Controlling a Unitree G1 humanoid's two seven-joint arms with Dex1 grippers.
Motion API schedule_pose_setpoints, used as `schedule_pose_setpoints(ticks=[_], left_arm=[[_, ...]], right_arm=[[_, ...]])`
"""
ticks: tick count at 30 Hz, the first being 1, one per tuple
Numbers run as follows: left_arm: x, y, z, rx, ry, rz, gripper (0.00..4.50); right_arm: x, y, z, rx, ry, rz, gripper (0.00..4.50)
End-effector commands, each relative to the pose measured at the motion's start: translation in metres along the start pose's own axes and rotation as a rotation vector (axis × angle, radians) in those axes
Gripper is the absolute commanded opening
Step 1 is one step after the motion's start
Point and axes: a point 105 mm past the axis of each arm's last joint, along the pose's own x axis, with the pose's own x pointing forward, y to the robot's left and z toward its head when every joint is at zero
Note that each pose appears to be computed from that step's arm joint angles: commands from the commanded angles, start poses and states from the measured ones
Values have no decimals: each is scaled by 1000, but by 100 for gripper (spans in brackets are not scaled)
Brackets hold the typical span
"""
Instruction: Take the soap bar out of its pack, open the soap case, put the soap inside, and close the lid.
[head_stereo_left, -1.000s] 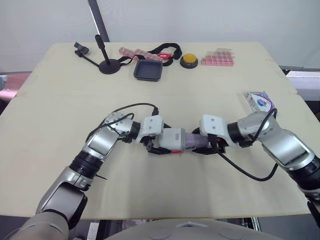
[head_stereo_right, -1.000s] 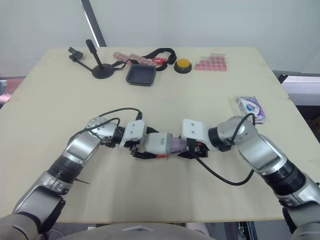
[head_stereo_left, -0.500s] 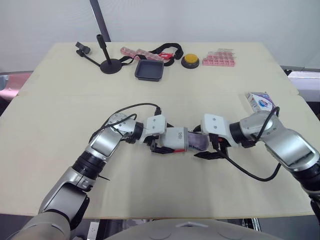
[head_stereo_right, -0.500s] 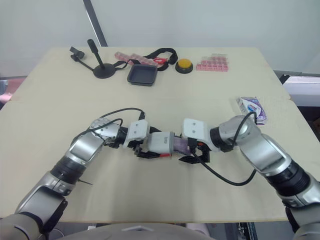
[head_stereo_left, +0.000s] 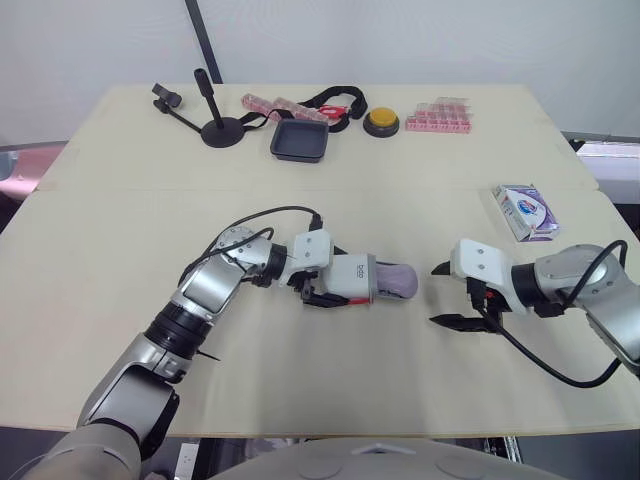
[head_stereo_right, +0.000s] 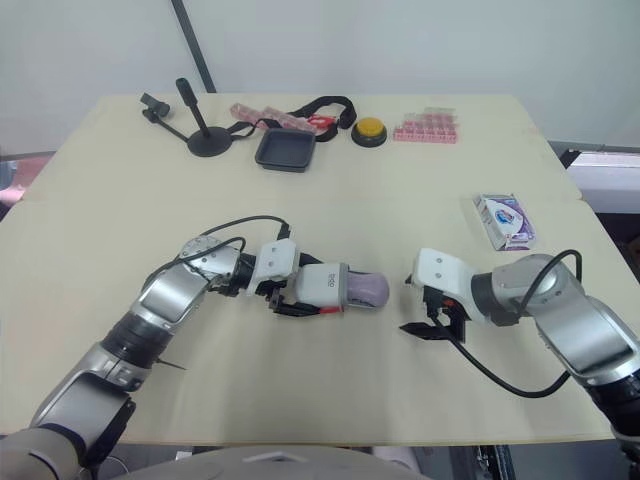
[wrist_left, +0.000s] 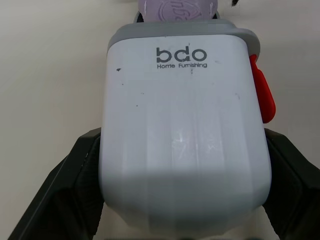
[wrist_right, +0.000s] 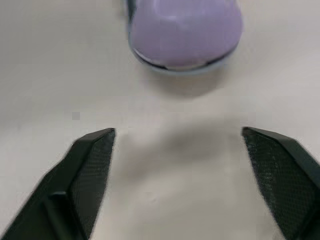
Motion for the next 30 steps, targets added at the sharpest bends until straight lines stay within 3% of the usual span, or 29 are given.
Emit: schedule_pose_setpoints(ticks=[1,10,30], left_arm=[[-4,3,9,34,-28,10,348],[-5,5,10,32,-28,20,348],[-3,4,14,34,-45,30,348]], right_arm=[[-7,-6,13,-68,-19,-26,305],[7,-1,35,-136,-62,23,6],[24,1,57,-184,-118,57,2]])
